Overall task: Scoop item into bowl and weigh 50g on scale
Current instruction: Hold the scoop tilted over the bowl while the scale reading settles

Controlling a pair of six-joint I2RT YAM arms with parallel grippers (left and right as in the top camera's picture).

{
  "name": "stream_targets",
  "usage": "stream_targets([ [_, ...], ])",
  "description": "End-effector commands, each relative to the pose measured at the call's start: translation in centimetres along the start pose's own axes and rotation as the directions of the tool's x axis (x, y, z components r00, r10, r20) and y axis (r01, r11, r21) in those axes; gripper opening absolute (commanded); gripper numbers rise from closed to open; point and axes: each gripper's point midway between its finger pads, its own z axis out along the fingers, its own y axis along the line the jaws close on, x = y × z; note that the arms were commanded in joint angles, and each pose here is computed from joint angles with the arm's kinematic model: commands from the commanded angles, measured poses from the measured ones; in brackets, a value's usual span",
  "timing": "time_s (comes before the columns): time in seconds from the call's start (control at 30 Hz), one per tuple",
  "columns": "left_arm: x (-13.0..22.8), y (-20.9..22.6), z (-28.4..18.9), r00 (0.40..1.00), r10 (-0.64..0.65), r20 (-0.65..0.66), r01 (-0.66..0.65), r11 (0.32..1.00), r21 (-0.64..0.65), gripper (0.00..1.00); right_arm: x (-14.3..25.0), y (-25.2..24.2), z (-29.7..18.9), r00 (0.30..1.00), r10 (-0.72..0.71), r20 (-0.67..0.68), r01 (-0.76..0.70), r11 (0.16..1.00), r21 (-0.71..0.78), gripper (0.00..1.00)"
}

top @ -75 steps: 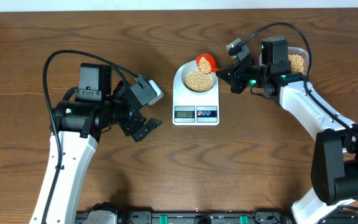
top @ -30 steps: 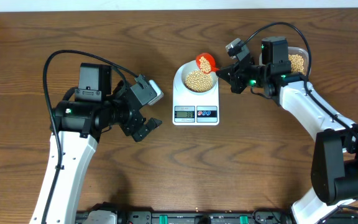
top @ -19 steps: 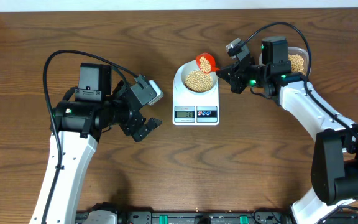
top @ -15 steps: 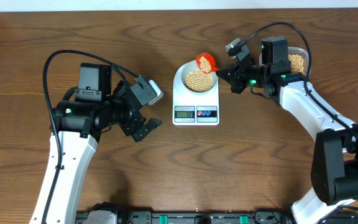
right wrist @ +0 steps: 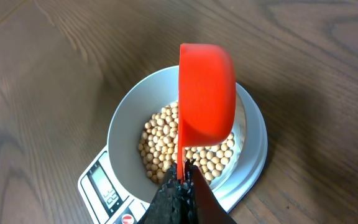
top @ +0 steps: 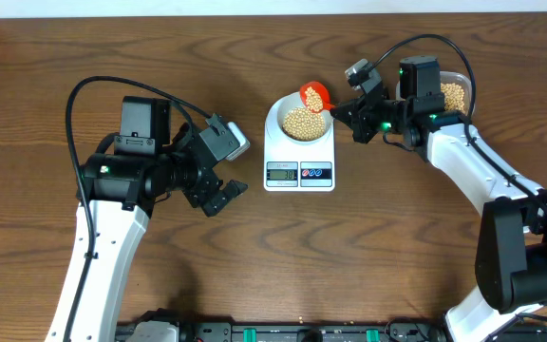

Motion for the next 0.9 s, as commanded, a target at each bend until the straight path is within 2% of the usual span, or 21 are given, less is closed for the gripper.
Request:
stream_targets([
  [0.0,-0.5,0.2,-0.7,1.0,0.003,0.015,-0.003,1.0,-0.021,0.98,-0.4,0.9,-0.1,0.999,-0.037,0.008,0.037,0.999,-0.012,0.01],
  [0.2,-0.5,0.2,-0.7,1.0,0.004,0.016,-0.003,1.0,-0.021,0.98,-1.2,1.5,-0.7,0.999,-0.039,0.027,0.04,0.999,-0.024,0.01],
  [0.33,-0.5,0.2,-0.7,1.0,0.004,0.016,-0.004,1.0,-0.021,0.98,-0.7,0.6,-0.7,1.0,-0.03,0.004,0.03,0.999,0.031,0.01],
  [0.87,-0.5,0.2,-0.7,1.0,0.004,0.016,-0.003,1.0,-0.021,0.98,-1.4,1.5,-1.3,0.999,-0.046,0.017,0.046,0.999,0.015,0.01],
])
